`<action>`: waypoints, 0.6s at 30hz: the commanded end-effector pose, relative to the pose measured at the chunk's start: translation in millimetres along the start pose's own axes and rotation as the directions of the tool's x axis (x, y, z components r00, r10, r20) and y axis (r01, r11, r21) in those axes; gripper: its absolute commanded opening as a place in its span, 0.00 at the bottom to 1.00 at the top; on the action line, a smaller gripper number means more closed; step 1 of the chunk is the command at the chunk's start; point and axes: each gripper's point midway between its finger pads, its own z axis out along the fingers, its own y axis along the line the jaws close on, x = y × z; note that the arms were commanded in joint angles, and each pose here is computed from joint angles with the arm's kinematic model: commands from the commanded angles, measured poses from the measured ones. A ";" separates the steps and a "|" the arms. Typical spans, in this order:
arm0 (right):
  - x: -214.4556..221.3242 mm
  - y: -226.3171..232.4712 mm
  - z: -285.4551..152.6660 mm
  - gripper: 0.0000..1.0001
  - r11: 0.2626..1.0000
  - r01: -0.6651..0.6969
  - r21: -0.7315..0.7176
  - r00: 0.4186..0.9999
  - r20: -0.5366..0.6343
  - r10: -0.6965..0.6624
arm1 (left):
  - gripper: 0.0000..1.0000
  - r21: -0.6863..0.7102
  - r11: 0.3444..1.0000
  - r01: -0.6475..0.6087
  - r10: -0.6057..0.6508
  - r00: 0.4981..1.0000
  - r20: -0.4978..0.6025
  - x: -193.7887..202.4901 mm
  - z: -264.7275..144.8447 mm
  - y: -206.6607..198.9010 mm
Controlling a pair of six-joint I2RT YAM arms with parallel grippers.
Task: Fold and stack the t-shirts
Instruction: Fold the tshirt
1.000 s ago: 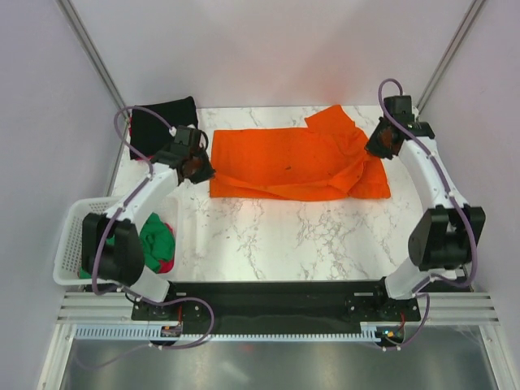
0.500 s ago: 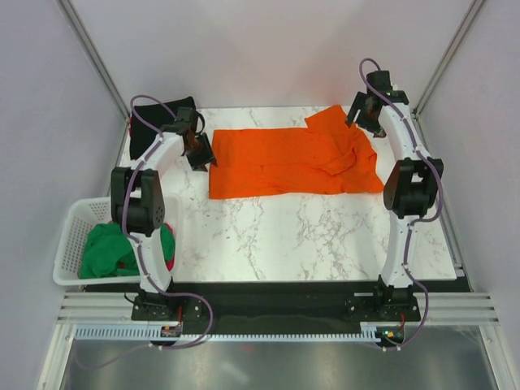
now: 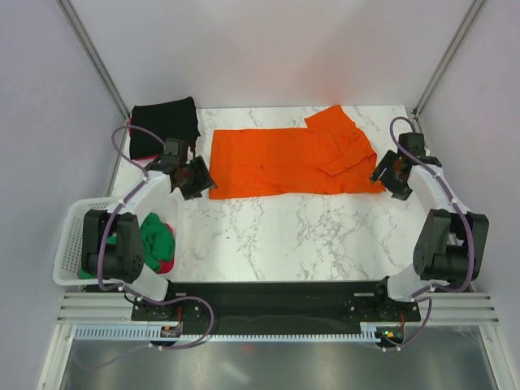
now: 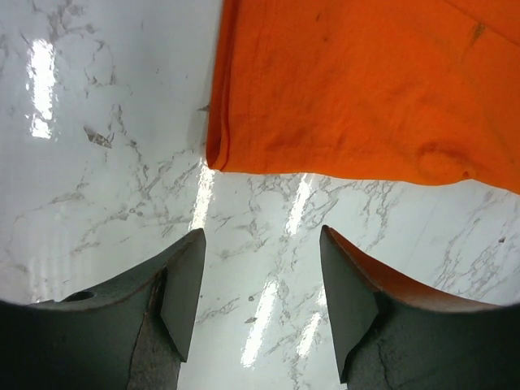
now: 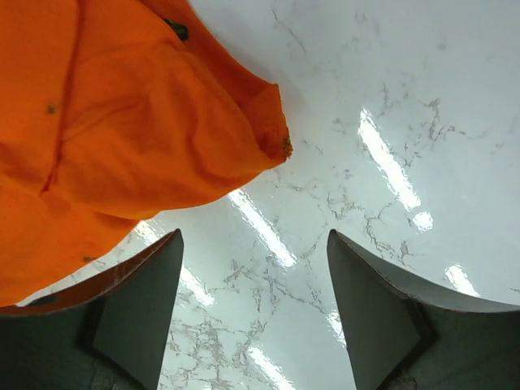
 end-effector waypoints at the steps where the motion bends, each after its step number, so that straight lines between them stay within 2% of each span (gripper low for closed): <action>1: -5.7 18.5 19.9 0.79 0.995 -0.041 -0.095 0.999 0.007 0.042 | 0.66 0.072 0.996 0.051 -0.054 0.998 0.046 -1.1 10.4 -9.9; 6: -11.4 21.4 36.6 0.79 0.994 -0.060 -0.095 0.998 0.014 0.062 | 0.65 0.055 0.996 0.077 -0.078 0.996 0.030 4.5 28.0 -3.1; 11: -6.1 21.1 64.3 0.77 0.995 -0.074 -0.069 0.997 -0.031 0.072 | 0.63 0.011 0.995 0.094 -0.094 0.996 0.006 8.8 50.2 6.6; 18: -0.6 18.8 82.3 0.73 0.995 -0.083 -0.051 0.995 -0.052 0.081 | 0.56 -0.022 0.995 0.100 -0.100 0.995 -0.030 16.0 76.8 11.2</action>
